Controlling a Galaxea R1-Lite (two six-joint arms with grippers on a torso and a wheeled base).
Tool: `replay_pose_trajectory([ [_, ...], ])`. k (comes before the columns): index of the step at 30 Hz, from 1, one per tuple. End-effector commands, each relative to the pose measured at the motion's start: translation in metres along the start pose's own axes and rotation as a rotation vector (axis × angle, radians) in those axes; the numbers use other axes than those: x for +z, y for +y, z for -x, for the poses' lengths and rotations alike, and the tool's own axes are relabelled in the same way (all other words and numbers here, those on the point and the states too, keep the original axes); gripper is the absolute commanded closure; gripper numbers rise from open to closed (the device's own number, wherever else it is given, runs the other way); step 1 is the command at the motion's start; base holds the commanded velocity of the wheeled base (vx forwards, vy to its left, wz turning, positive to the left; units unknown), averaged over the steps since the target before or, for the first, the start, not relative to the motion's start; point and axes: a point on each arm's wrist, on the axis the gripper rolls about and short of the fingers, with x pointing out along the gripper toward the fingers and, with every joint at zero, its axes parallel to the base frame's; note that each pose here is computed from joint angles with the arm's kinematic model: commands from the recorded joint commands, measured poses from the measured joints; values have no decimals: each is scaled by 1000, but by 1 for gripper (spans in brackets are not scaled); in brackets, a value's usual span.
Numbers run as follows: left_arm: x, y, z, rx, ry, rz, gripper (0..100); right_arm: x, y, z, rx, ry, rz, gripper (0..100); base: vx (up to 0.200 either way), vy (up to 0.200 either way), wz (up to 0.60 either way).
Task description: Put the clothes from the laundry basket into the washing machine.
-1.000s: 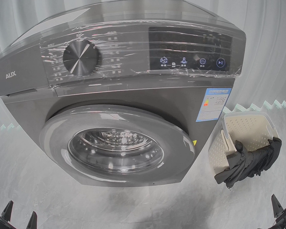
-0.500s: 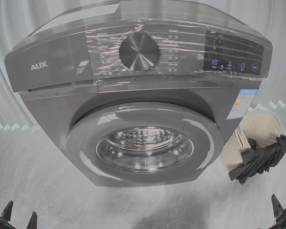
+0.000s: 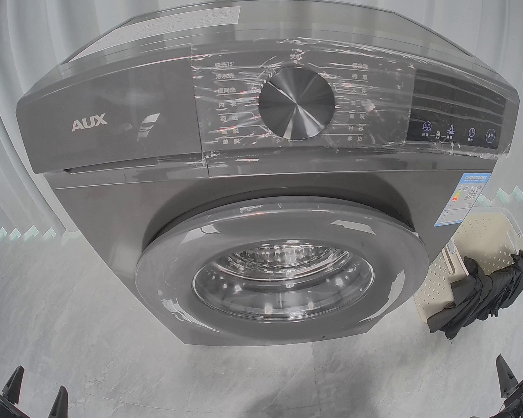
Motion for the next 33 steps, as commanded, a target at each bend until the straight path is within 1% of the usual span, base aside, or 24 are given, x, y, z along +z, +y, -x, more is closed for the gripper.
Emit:
replay_pose_trajectory([
  [1,-5,0,0,1,0,0,0,-3,0,0,1,-5,0,0,0,0,0],
  [7,-5,0,0,1,0,-1,0,-3,0,0,1,-5,0,0,0,-200,0],
  [28,-5,0,0,1,0,0,0,-4,0,0,-4,-2,0,0,0,0,0],
  [33,-5,0,0,2,0,0,0,-4,0,0,-10,-4,-7,0,0,0,0],
])
